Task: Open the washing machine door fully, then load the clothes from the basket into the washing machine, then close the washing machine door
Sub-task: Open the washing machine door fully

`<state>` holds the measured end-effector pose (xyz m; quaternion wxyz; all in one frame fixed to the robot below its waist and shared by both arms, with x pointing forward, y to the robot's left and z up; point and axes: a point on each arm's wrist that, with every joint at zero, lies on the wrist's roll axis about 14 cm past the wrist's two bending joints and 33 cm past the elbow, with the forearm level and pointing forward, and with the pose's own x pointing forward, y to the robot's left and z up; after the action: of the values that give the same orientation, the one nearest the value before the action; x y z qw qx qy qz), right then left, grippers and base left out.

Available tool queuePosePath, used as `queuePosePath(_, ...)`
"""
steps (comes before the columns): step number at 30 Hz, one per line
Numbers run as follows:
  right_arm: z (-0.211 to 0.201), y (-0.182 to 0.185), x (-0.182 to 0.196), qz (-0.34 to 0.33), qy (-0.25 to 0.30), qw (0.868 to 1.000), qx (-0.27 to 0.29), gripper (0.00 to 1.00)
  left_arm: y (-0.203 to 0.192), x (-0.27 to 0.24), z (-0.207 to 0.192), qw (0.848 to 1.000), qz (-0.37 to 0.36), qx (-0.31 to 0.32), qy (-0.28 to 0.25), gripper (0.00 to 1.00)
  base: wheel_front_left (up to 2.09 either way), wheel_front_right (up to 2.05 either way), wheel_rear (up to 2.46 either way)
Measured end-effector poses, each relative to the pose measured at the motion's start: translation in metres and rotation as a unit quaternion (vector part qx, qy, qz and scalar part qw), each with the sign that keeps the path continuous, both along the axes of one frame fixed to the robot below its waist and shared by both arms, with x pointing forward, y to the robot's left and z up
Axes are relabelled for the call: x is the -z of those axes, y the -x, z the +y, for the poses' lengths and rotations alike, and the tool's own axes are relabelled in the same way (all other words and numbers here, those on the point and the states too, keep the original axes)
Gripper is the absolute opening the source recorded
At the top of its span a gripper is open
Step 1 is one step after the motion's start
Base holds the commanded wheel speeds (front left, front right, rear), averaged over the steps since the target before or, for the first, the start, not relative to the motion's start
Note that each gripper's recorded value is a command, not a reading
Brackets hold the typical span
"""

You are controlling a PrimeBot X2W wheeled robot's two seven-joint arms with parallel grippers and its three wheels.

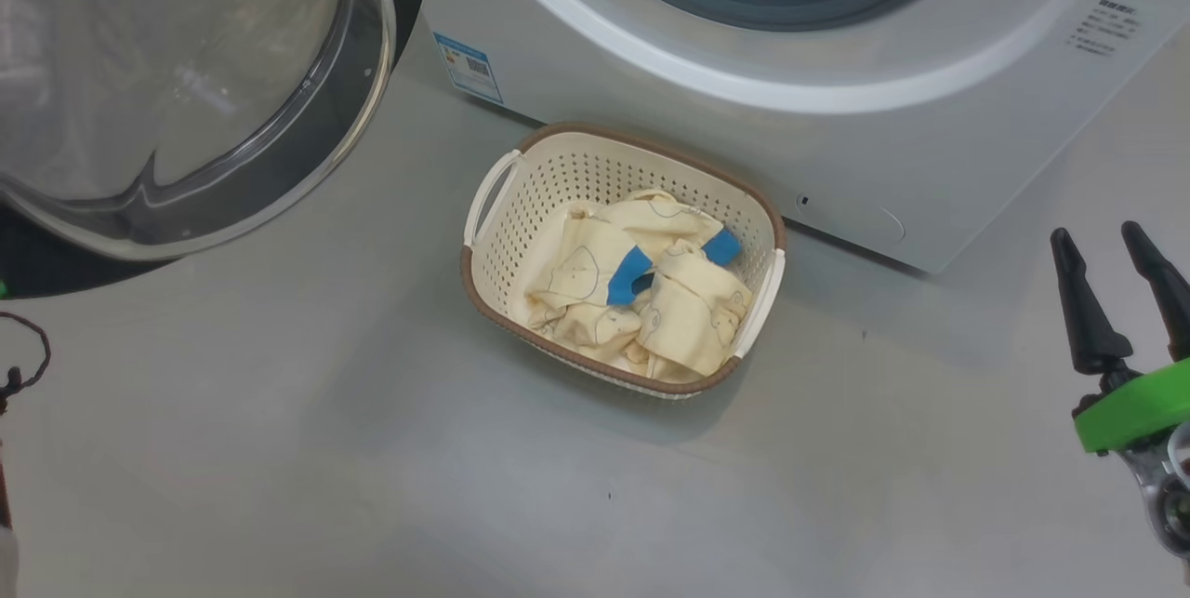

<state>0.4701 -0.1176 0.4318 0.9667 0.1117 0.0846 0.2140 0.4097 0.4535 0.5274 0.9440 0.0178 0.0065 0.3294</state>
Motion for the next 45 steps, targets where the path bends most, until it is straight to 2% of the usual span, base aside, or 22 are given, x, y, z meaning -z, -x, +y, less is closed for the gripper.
queuePosePath(6,0.001,0.002,-0.013,-0.012,-0.007,1.0,0.004,1.0,0.002,-0.015,-0.013,0.999,-0.031,0.029,-0.004,0.0,0.0,0.0,0.0)
queuePosePath(17,0.0,0.015,-0.042,-0.041,-0.016,0.999,0.013,1.0,0.035,0.0,-0.051,0.996,-0.048,0.074,0.018,0.0,0.0,0.0,0.0)
queuePosePath(19,-0.002,0.019,-0.047,-0.047,-0.016,0.999,0.015,1.0,0.04,0.0,-0.057,0.995,-0.051,0.084,0.019,0.03,0.0,0.0,0.0)
queuePosePath(21,-0.007,0.029,-0.049,-0.045,-0.015,0.999,0.022,1.0,0.048,0.005,-0.067,0.994,-0.05,0.097,0.022,0.2,0.0,0.0,0.0)
queuePosePath(22,-0.009,0.032,-0.049,-0.044,-0.015,0.999,0.025,1.0,0.051,0.008,-0.071,0.993,-0.049,0.103,0.025,0.36,0.0,0.0,0.0)
queuePosePath(23,-0.01,0.035,-0.049,-0.044,-0.015,0.999,0.028,1.0,0.053,0.011,-0.075,0.993,-0.046,0.108,0.027,0.46,0.0,0.0,0.0)
queuePosePath(24,-0.012,0.038,-0.05,-0.044,-0.017,0.998,0.031,1.0,0.055,0.014,-0.08,0.992,-0.046,0.114,0.03,0.69,0.0,0.0,0.0)
queuePosePath(25,-0.014,0.041,-0.051,-0.044,-0.018,0.998,0.035,1.0,0.056,0.015,-0.085,0.991,-0.046,0.12,0.034,0.99,0.0,0.0,0.0)
queuePosePath(31,-0.034,0.051,-0.062,-0.057,-0.019,0.996,0.063,1.0,0.053,0.025,-0.123,0.983,-0.046,0.172,0.052,1.0,0.0,0.0,0.0)
queuePosePath(45,-0.088,0.078,-0.063,-0.058,-0.012,0.988,0.14,1.0,0.016,0.027,-0.213,0.947,-0.049,0.308,0.074,1.0,0.0,0.0,0.0)
